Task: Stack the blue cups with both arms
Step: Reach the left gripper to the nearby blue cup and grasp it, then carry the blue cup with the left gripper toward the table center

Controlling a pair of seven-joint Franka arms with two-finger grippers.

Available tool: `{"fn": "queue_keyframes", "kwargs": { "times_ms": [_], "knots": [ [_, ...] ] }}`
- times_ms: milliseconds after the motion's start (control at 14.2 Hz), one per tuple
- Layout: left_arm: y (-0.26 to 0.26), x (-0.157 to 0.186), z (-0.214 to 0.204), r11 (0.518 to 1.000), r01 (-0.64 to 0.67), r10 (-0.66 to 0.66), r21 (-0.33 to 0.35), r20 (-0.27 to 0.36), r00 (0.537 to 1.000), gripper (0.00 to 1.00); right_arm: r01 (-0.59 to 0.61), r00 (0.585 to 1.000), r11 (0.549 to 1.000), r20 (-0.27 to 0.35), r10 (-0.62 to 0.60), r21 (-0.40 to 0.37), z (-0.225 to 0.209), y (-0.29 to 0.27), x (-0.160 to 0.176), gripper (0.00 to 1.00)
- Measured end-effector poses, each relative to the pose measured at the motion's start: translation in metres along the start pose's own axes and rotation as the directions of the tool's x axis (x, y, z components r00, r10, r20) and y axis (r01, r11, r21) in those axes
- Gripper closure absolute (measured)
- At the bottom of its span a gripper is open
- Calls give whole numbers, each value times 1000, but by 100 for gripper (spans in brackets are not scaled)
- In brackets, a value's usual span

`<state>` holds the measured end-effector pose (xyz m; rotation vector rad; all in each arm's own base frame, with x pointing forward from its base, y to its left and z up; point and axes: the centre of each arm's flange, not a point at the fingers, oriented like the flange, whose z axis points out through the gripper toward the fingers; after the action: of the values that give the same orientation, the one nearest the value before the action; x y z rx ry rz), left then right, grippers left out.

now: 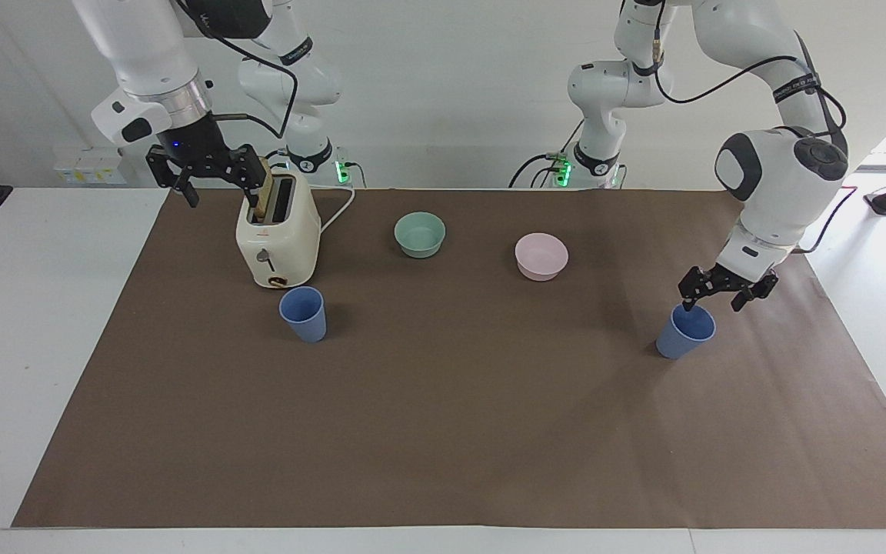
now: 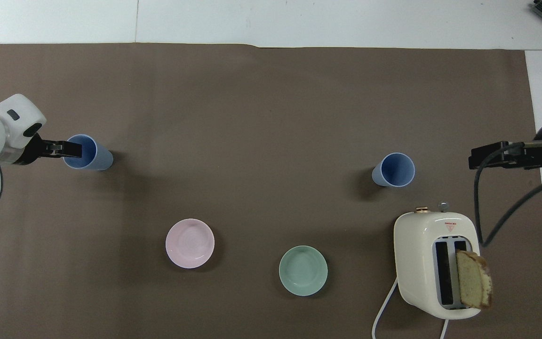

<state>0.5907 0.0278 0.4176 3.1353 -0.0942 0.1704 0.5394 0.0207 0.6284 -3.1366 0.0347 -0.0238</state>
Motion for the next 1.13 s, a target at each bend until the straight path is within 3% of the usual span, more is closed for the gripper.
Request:
{"fn": "queue_keyframes", "kwargs": {
  "times_ms": [352, 633, 1126],
  "knots": [
    [-4, 7, 18, 1000, 4, -4, 7, -27, 1000, 0, 0, 1000, 1000, 0, 0, 0, 0, 0, 0, 0],
    [-3, 8, 32, 1000, 6, -6, 1, -14, 1000, 4, 0, 1000, 1000, 1, 0, 0, 0, 0, 0, 0],
    [3, 9, 33, 1000, 3, -3, -8, -12, 1000, 92, 0, 1000, 1000, 3, 0, 0, 1, 0, 0, 0]
  ]
}}
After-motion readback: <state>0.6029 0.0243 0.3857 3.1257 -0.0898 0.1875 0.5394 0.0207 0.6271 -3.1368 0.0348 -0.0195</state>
